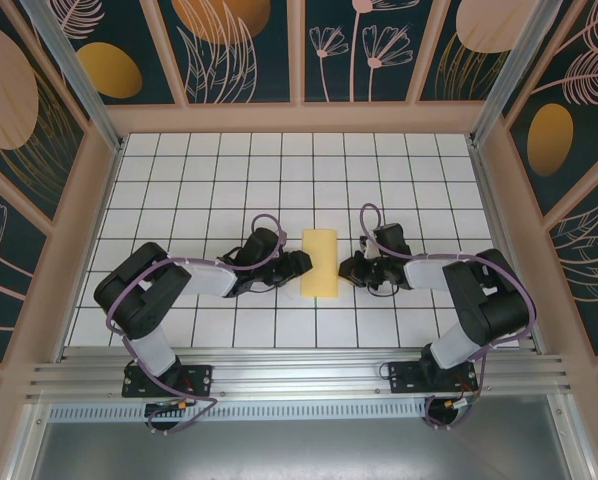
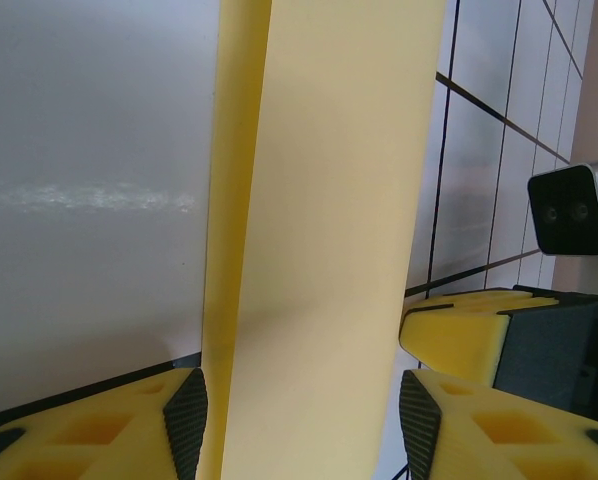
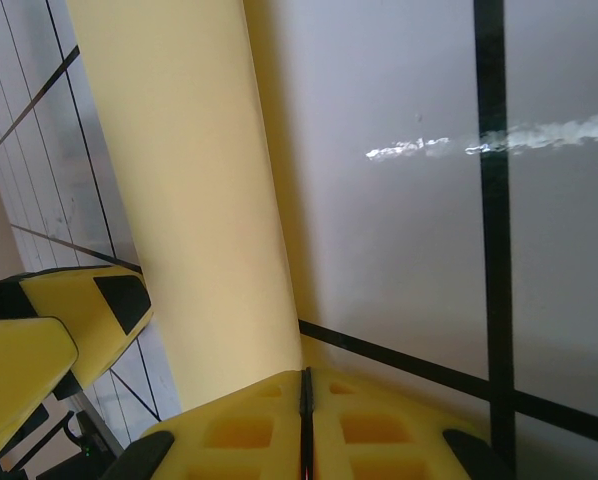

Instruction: Fold a paper plane with a square sheet of paper (pick it up from the middle)

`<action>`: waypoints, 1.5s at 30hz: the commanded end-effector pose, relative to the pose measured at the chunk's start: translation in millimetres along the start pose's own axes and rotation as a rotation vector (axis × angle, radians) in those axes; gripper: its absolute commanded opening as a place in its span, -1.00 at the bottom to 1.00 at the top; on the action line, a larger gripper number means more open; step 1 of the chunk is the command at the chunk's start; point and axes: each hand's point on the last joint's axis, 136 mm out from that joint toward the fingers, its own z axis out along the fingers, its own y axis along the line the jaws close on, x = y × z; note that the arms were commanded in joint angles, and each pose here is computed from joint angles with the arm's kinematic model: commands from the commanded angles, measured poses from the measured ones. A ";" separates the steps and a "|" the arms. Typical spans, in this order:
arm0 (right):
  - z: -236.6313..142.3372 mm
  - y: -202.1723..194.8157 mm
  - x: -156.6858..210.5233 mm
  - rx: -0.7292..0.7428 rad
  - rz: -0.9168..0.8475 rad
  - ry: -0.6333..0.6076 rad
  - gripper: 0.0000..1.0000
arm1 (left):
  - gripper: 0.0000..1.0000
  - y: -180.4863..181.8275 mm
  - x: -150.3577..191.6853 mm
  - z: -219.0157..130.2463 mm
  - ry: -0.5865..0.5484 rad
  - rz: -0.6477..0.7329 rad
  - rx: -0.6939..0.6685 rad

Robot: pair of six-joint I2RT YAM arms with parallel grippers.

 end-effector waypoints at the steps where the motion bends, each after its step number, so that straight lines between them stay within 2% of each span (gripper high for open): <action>1: 2.2 -3.8 5.8 0.001 -0.009 0.011 -0.80 | 0.13 -6.2 -0.5 6.6 0.018 -0.006 0.035; 18: -3.3 1.6 2.1 -0.001 -0.022 -0.015 -0.81 | 0.12 -5.4 2.6 9.9 0.034 -0.009 0.041; 45: 0.6 -3.2 4.0 0.012 -0.014 -0.002 -0.79 | 0.11 -40.6 -1.9 4.2 0.033 0.012 0.180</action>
